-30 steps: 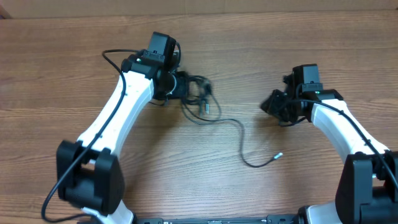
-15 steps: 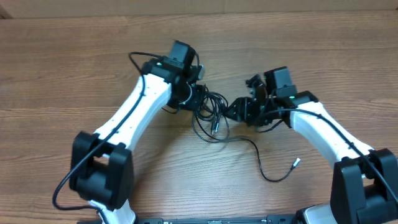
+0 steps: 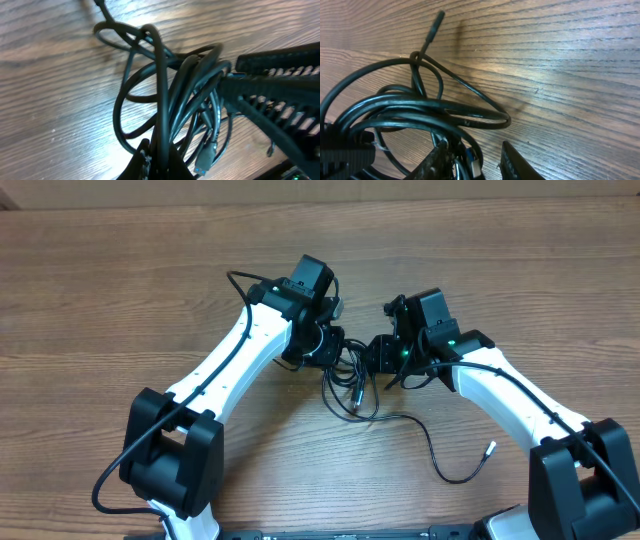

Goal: Untangle cables

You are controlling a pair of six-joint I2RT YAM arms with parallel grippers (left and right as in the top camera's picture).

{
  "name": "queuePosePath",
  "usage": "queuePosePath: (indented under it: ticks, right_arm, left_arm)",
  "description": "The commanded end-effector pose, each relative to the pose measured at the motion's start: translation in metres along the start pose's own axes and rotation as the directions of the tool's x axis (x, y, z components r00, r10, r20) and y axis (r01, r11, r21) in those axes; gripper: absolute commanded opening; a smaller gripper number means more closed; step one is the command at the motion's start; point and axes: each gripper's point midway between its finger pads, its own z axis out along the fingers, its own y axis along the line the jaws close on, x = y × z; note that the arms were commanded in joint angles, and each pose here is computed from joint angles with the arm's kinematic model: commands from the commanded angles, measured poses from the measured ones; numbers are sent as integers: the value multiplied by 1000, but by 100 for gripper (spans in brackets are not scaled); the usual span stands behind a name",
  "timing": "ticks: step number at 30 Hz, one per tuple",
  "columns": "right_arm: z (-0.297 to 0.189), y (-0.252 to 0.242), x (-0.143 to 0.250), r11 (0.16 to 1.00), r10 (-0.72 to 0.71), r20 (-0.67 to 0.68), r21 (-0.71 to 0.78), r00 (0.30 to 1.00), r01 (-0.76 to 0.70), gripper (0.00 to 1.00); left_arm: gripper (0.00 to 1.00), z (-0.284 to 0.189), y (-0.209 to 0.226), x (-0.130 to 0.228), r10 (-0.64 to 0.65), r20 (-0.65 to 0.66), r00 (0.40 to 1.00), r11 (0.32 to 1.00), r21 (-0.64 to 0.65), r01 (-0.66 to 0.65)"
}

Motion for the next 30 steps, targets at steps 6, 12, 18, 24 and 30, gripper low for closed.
queuePosePath:
  ticks: [6,12,18,24,30]
  right_arm:
    - [7,-28,34,994,36,-71,105,997,-28,4]
    - [-24,-113,41,805,239,84,540,967,-246,18]
    - [-23,-47,1,970,149,7,191,989,-148,70]
    - [-26,28,-8,992,6,-46,-126,999,-12,73]
    - [-14,18,-13,997,-68,16,39,998,68,65]
  left_arm:
    - [4,-4,-10,-8,-12,21,1000,997,80,11]
    - [4,-23,19,-14,-75,58,996,997,27,73]
    - [4,-28,21,-11,-59,54,997,998,23,58]
    - [4,-21,0,-6,-2,44,999,999,36,1]
    - [4,-16,-19,4,68,24,997,997,44,-69]
